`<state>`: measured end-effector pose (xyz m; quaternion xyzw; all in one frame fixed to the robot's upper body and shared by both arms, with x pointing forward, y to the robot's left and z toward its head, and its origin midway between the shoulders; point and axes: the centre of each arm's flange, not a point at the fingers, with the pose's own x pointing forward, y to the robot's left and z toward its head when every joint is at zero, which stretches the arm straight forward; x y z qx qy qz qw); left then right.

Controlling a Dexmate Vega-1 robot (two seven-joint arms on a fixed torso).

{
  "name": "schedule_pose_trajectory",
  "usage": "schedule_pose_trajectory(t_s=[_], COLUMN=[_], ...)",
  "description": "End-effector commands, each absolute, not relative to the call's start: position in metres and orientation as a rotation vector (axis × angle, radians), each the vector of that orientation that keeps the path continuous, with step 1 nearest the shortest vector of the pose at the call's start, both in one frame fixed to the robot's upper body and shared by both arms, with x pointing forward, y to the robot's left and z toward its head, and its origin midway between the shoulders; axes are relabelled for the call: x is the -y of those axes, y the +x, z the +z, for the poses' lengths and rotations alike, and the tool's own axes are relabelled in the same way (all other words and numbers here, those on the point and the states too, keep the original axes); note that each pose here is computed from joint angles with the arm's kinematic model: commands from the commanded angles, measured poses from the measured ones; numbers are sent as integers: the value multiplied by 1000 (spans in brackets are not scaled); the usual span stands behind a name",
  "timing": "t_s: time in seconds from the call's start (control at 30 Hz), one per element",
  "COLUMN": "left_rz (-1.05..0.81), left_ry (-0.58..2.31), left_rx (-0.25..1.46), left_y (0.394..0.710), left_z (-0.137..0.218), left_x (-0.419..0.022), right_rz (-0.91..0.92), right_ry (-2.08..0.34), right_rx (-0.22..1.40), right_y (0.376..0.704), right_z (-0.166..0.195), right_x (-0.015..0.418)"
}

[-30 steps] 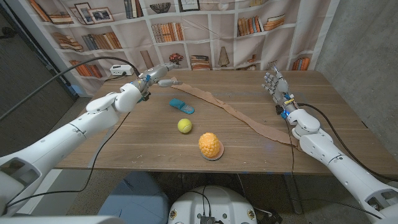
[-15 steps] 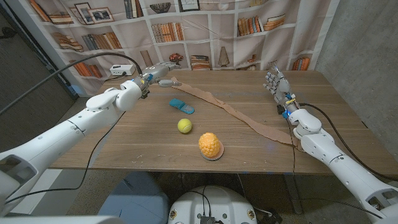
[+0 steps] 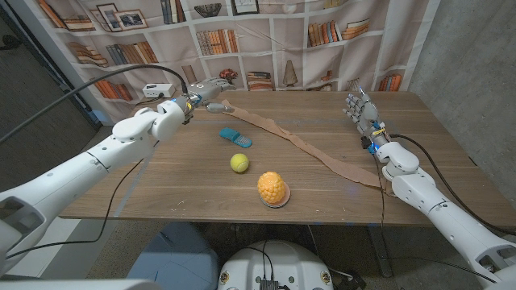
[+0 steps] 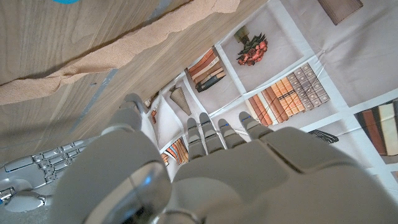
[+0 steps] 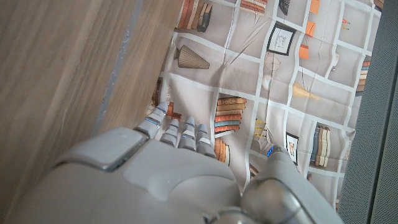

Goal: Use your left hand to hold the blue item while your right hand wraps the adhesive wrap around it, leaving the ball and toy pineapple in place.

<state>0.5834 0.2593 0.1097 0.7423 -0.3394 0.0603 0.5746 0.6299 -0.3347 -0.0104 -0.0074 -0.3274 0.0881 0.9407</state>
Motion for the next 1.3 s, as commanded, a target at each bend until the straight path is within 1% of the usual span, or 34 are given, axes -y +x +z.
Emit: schedule_pose_trajectory(t_s=[0.03,0.27,0.43,0.57,1.07,1.3], left_rz=[154,150,150,142,102,114], left_ry=[1817,1886,1884,1890,1924,1950], left_rx=[781,746,789,784,686,661], left_y=[580,581,579,580,590,591], left_z=[114,115,116,117,127,128], left_x=[-255,-254,-254,-254,-260,-260], right_rz=[182,181,172,172,164,150], right_ry=[-9,-23,-22,-21,-7,-14], right_rx=[670,662,657,661,682,692], right_y=[629,627,626,627,628,627], right_z=[-12,-14,-15,-15,-15,-15], right_x=[338,340,342,342,339,340])
